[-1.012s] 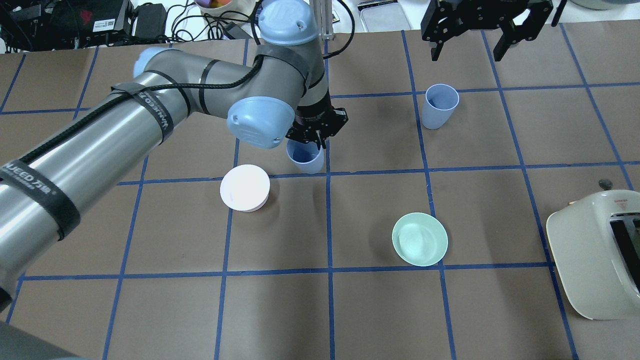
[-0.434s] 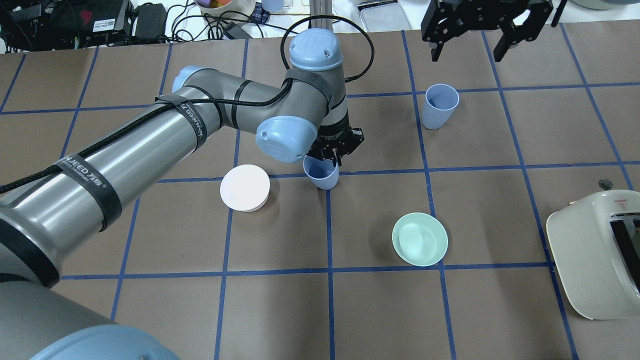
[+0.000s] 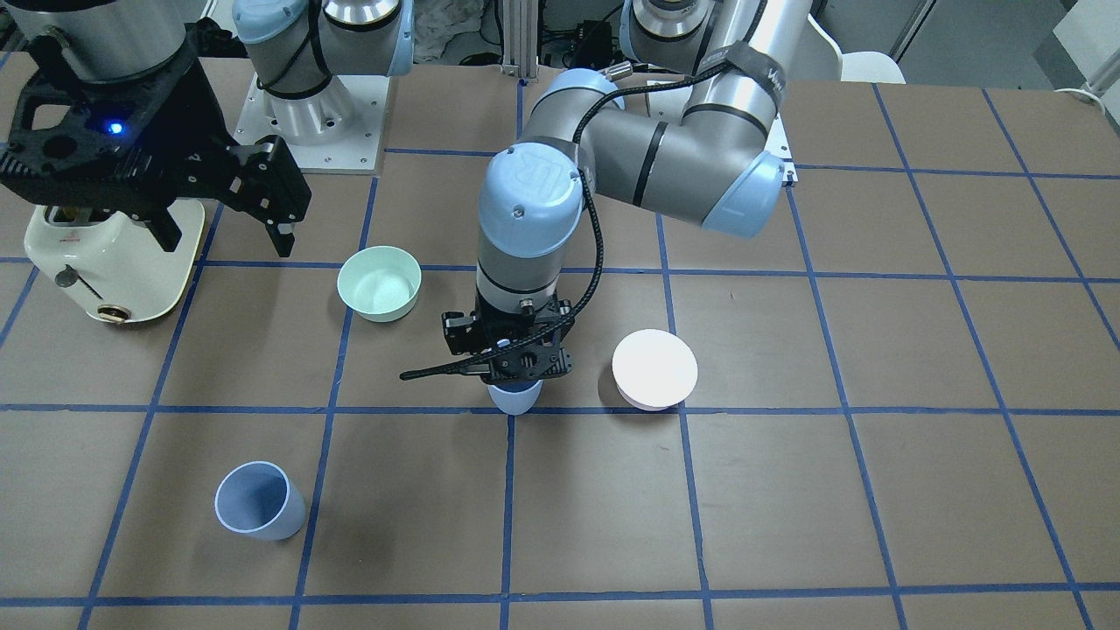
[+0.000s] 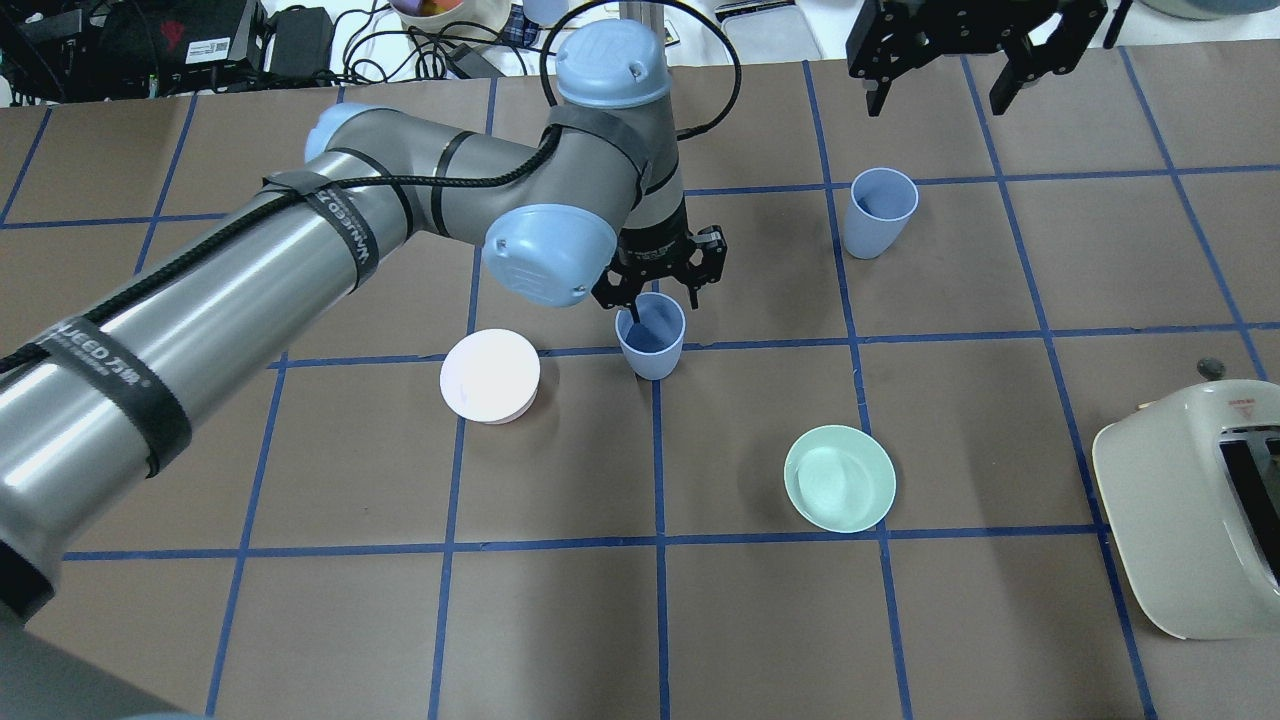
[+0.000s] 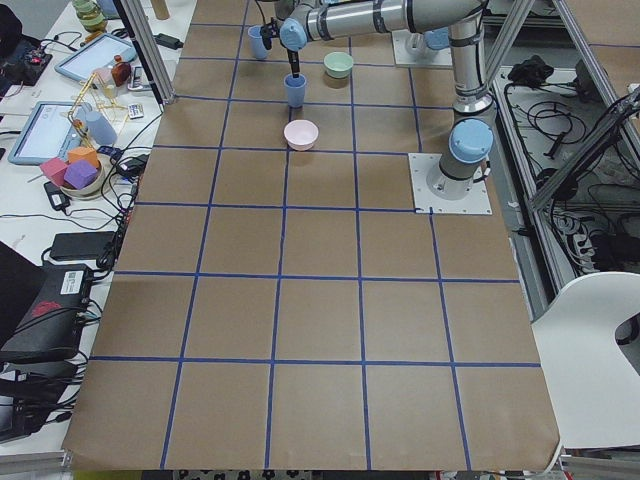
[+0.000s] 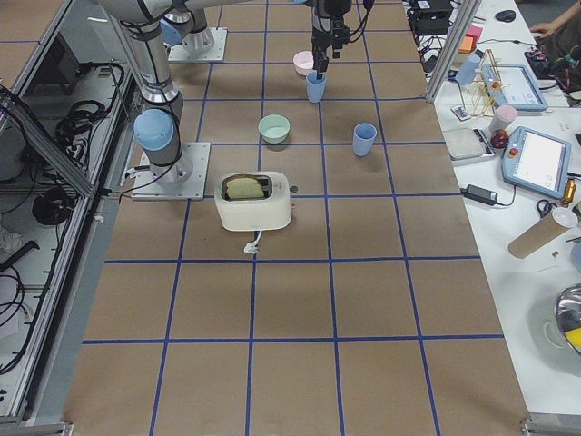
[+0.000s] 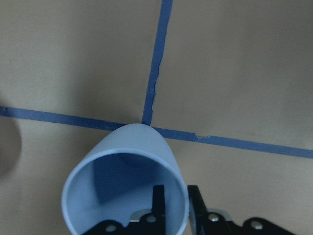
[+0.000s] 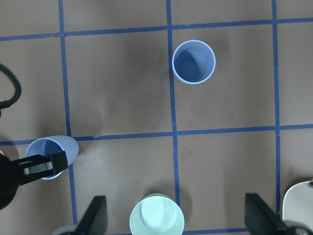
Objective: Stack blue cups with both arms
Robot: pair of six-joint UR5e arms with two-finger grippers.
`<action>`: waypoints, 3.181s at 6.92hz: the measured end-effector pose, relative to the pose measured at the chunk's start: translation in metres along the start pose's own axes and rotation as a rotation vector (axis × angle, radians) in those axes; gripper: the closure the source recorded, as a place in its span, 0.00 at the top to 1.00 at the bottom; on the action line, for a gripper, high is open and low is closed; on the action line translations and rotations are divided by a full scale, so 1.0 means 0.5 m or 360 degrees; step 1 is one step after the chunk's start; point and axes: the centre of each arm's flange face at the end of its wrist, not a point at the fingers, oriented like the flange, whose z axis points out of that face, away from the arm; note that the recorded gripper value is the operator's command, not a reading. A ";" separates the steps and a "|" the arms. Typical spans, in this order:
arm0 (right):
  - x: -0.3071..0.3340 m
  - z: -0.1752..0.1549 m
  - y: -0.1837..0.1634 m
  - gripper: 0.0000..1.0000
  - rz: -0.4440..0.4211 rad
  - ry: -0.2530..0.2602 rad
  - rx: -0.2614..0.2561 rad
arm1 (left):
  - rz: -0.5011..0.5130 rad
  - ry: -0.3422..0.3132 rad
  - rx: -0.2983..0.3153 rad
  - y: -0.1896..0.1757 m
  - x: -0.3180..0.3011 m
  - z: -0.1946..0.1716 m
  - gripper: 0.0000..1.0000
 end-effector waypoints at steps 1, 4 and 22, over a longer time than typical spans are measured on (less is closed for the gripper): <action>0.026 0.029 -0.031 1.00 -0.0003 0.0006 0.0000 | 0.0080 -0.0019 -0.0043 -0.015 -0.069 -0.061 1.00; 0.147 0.260 -0.188 1.00 -0.0050 0.0025 -0.0059 | 0.0263 -0.0039 -0.0079 0.031 -0.271 -0.275 1.00; -0.006 0.435 -0.153 0.03 0.0047 -0.0083 -0.0001 | 0.0305 -0.0125 0.0286 0.037 -0.348 -0.469 1.00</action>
